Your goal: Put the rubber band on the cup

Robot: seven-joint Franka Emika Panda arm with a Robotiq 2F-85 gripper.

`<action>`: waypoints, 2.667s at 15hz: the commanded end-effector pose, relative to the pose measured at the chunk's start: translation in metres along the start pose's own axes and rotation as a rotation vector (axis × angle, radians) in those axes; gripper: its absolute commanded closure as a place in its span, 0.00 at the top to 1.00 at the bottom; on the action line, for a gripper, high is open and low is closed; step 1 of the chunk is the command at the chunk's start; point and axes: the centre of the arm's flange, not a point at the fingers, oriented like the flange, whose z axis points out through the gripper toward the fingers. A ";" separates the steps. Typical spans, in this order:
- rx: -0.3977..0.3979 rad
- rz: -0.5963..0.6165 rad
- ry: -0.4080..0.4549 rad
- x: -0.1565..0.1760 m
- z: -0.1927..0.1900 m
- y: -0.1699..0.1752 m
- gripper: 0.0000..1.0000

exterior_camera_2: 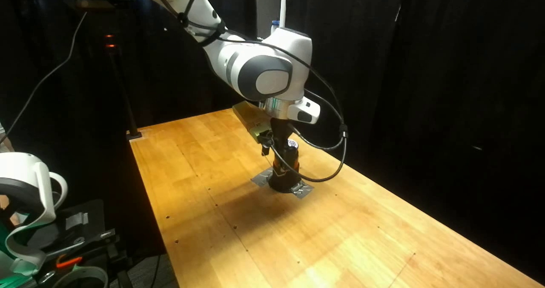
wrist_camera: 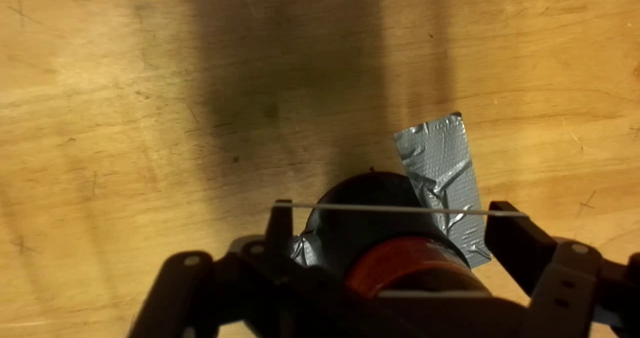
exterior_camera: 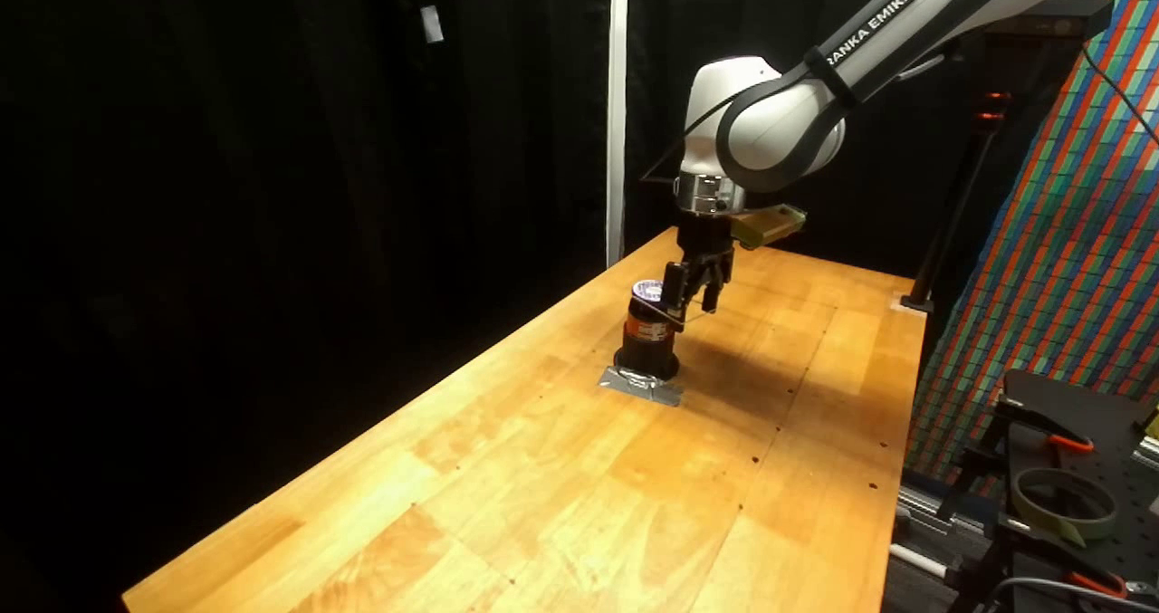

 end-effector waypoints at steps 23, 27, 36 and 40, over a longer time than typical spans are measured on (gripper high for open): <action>-0.106 0.021 0.127 -0.001 0.039 -0.021 1.00; -0.108 0.014 0.117 -0.008 0.028 -0.017 1.00; -0.075 -0.031 0.058 -0.049 -0.001 0.005 1.00; -0.061 -0.083 0.084 -0.068 -0.008 0.014 0.74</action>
